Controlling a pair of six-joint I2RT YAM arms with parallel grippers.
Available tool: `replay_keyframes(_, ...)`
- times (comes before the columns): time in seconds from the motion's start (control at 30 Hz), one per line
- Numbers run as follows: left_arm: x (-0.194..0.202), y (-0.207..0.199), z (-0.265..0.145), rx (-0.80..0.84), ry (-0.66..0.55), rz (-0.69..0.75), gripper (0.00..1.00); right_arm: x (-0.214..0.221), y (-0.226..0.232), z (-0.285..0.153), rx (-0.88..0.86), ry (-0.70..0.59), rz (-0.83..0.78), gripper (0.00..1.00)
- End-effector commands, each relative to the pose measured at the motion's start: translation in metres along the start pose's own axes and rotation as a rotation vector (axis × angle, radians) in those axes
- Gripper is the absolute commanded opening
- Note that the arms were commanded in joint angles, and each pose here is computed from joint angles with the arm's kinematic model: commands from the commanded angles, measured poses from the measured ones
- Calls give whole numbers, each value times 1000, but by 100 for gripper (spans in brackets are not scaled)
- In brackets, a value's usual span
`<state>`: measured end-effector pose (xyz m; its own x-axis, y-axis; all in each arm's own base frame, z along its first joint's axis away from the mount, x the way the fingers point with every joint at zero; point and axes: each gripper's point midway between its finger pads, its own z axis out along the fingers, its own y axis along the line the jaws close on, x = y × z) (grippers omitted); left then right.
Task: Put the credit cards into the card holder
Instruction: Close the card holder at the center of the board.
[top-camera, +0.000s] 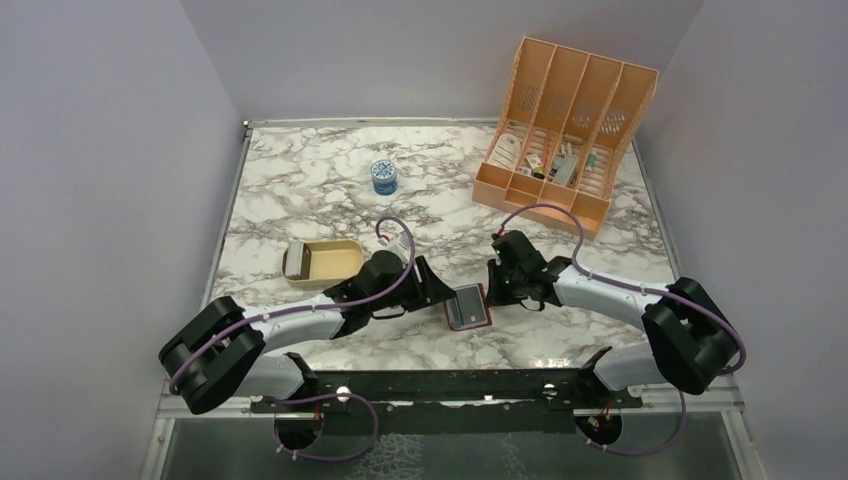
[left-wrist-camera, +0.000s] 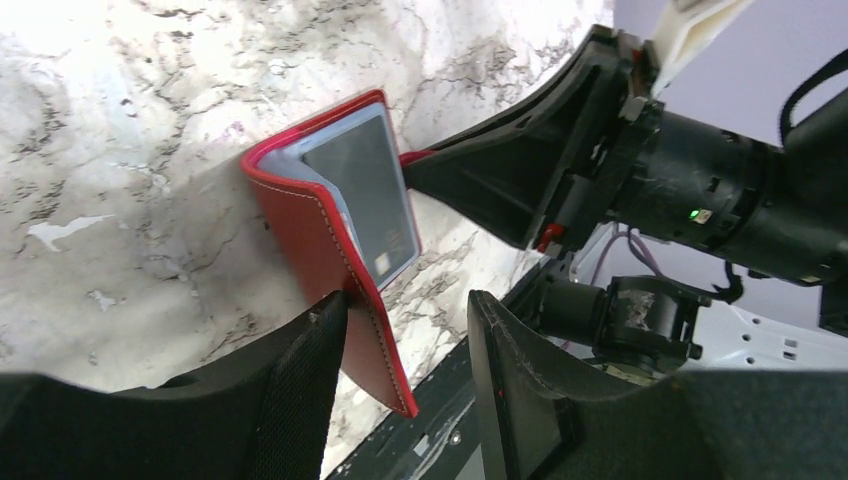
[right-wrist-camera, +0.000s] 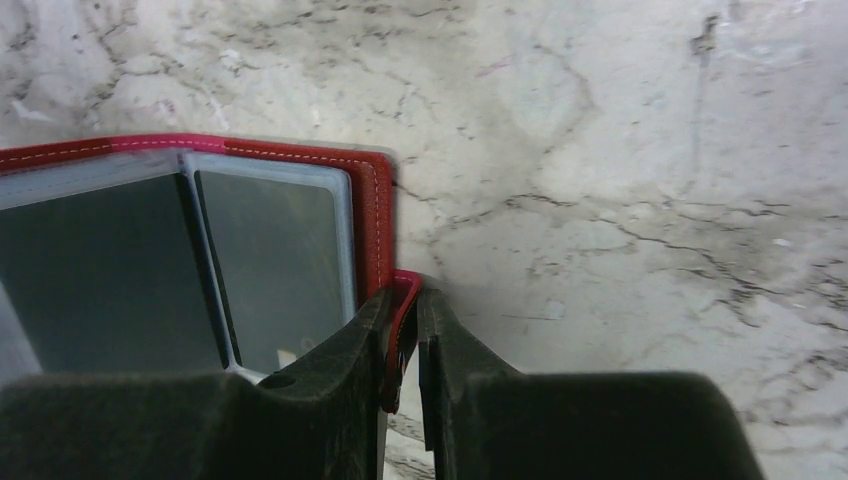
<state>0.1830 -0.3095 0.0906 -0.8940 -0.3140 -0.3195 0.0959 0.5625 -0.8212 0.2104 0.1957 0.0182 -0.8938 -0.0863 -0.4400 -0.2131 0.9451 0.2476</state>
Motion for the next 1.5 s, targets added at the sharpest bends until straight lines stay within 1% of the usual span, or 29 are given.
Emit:
replay_keyframes(0.0, -5, -35, -2, 122, -2, 23, 50, 13, 25, 3, -118, 43, 18, 15)
replay_keyframes(0.1, -4, -39, 0, 134, 5, 37, 50, 13, 36, 1, -156, 40, 19, 14)
replay_keyframes(0.27, 1, -33, 9, 117, 28, 58, 50, 13, 45, 0, -183, 43, 20, 14)
replay_keyframes(0.33, 4, -29, 12, 106, 43, 62, 50, 12, 42, -1, -164, 38, 23, 15)
replay_keyframes(0.4, 6, -27, 15, 100, 53, 68, 49, 9, 35, -4, -127, 25, 27, 19)
replay_keyframes(0.5, 6, -29, 15, 106, 53, 91, 48, 5, 29, -11, -94, 1, 21, 20)
replay_keyframes(0.73, 5, -25, 21, 94, 55, 130, 42, -1, 28, -24, -87, -35, 23, 21)
replay_keyframes(0.83, 6, -20, 26, 79, 63, 142, 42, -2, 28, -28, -93, -44, 28, 21)
replay_keyframes(1.03, 8, -24, 34, 80, 71, 169, 40, -6, 29, -37, -105, -72, 43, 24)
replay_keyframes(1.1, 4, -24, 33, 77, 54, 175, 37, -7, 31, -42, -115, -82, 52, 24)
replay_keyframes(1.2, 2, -20, 32, 60, 36, 188, 32, -9, 43, -50, -186, -98, 62, 27)
replay_keyframes(1.3, 2, -10, 33, 16, 34, 194, 25, -11, 51, -56, -239, -111, 70, 29)
replay_keyframes(1.47, 3, 4, 35, -44, 48, 219, 12, -15, 57, -61, -266, -129, 83, 30)
